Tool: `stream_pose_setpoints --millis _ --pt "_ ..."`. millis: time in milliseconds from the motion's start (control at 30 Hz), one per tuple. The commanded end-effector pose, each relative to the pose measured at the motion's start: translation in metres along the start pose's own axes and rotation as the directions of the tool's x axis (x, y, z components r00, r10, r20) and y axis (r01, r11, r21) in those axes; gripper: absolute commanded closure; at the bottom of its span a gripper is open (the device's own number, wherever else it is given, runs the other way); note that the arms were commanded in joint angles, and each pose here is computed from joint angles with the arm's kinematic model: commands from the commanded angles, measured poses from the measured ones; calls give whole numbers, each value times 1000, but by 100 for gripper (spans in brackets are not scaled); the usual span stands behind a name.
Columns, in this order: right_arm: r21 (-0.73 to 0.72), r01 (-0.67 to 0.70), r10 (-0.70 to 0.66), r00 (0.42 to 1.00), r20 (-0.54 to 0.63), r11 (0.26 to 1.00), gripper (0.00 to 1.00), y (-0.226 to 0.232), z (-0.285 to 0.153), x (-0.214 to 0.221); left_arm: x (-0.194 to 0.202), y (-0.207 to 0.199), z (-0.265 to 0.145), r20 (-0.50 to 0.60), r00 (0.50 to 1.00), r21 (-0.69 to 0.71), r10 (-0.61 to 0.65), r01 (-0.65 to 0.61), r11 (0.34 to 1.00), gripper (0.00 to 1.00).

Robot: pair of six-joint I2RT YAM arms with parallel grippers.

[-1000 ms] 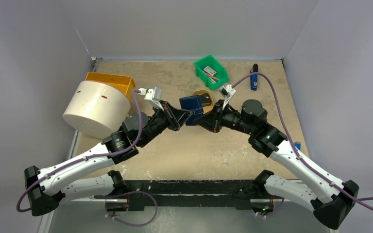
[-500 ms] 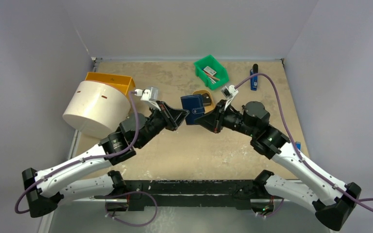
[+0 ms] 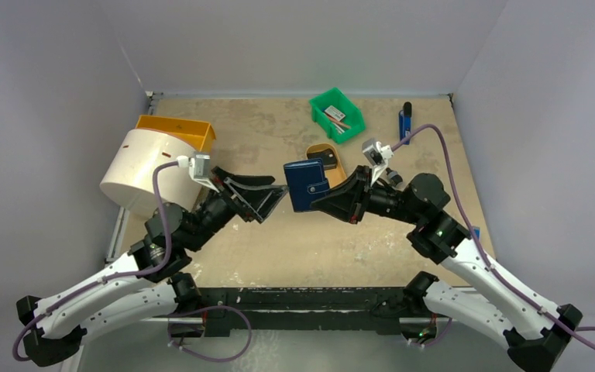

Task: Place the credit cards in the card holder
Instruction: Adjust the card holder.

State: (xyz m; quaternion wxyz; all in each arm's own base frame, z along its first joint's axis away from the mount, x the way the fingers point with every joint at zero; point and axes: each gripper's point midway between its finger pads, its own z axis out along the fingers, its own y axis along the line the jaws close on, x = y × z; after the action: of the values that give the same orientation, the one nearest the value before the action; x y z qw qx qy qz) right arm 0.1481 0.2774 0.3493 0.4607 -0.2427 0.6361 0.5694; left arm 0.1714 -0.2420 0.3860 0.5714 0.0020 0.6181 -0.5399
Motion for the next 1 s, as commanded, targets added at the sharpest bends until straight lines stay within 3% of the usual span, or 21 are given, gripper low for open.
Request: stream_pose_setpoints --millis 0,233,333,433,667,867,967 --pt "-243 48 -32 997 67 969 100 55 -6 -24 12 -43 -1 -55 998 243 7 6 970 21" --pt "-318 14 14 996 84 948 100 67 -2 -33 15 -58 1 -100 995 297 24 7 955 27" --pt "-329 6 24 996 86 944 100 67 -1 -33 13 -64 -3 -94 996 333 11 21 943 36" --pt "-334 4 28 995 92 943 100 67 1 -35 14 -67 -2 -107 994 339 2 35 940 51" --pt "-296 -25 46 997 65 955 100 57 5 -28 12 -65 3 -104 995 316 4 29 948 98" --pt "-65 -3 7 998 65 998 22 22 -1 -22 7 -35 4 -50 998 172 -28 36 985 100" --pt "26 -3 0 996 85 1000 18 5 -6 -19 4 -22 3 -19 997 106 -71 73 992 100"
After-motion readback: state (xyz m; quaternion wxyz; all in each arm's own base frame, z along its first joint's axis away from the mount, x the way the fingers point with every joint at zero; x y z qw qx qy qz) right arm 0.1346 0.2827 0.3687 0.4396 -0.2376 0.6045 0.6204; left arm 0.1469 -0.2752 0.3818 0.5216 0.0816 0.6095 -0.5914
